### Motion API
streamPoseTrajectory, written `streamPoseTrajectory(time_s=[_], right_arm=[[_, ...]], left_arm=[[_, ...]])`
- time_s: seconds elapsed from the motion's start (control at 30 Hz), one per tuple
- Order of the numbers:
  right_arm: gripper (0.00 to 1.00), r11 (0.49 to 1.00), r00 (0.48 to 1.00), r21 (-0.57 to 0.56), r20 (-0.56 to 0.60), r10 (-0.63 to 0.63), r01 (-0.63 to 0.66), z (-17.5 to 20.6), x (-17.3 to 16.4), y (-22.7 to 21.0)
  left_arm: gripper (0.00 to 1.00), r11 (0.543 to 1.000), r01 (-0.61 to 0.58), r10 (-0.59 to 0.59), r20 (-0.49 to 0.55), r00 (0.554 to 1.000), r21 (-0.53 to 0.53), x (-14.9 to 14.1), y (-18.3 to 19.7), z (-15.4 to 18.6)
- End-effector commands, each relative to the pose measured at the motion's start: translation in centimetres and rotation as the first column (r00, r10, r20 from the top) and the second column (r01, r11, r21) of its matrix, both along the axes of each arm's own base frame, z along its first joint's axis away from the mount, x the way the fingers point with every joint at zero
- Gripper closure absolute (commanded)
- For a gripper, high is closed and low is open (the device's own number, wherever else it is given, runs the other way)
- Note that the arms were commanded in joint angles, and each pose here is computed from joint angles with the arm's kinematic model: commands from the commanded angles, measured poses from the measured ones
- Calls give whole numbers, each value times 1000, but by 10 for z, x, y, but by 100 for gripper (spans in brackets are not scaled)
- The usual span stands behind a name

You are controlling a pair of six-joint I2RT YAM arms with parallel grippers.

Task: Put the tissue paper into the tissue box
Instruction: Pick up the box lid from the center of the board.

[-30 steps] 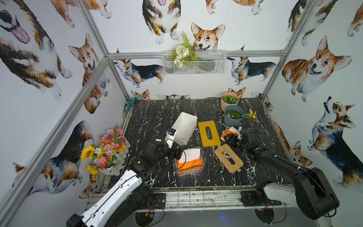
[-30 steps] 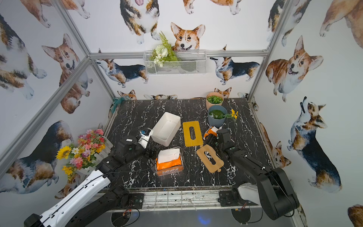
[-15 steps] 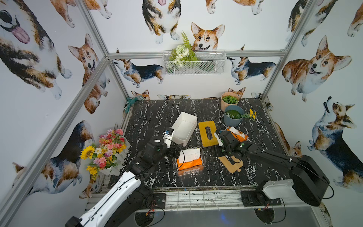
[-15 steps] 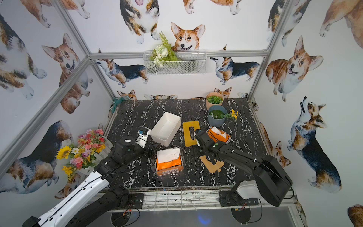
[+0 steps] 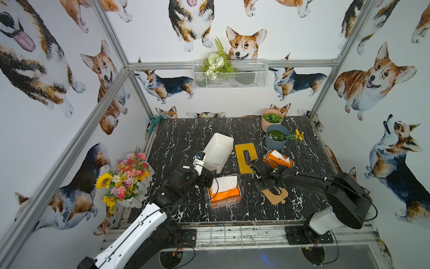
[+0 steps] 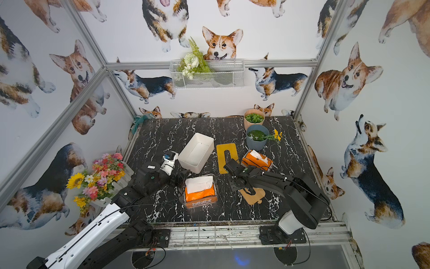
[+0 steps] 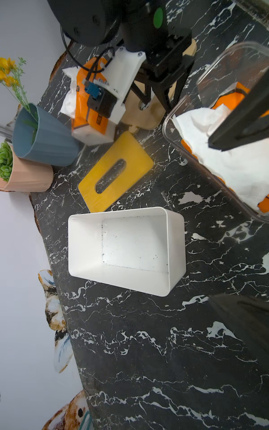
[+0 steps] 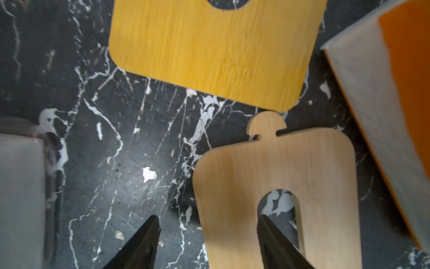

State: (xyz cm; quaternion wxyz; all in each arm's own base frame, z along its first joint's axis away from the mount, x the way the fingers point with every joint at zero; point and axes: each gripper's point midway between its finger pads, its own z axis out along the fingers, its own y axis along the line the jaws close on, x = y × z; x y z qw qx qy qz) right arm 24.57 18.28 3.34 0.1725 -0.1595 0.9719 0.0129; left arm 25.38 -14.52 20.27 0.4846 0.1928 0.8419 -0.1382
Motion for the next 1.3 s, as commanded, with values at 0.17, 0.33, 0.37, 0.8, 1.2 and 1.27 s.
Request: streamPoseTrajectory(time_s=[0.17, 0.33, 0.37, 0.8, 1.2, 1.27], right_arm=[[32, 998, 999, -56, -39, -26, 24, -7, -10, -15], [33, 998, 998, -65, -58, -31, 27, -12, -14, -16], [33, 997, 997, -70, -66, -34, 29, -13, -15, -17], [47, 997, 983, -70, -174, -57, 46, -28, -23, -20], [70, 998, 992, -37, -106, -63, 59, -14, -15, -17], [75, 998, 995, -2, -75, -60, 60, -4, -11, -13]], left_arm=[[0, 1000, -1, 1, 12, 1000, 2, 1, 1, 1], [0, 1000, 3, -3, 10, 1000, -1, 0, 0, 1], [0, 1000, 4, -4, 12, 1000, -3, 0, 0, 2], [0, 1000, 5, -5, 20, 1000, -10, -1, 0, 4], [0, 1000, 11, -11, 18, 1000, -9, -1, -1, 2], [0, 1000, 7, -7, 19, 1000, -7, -1, 0, 2]])
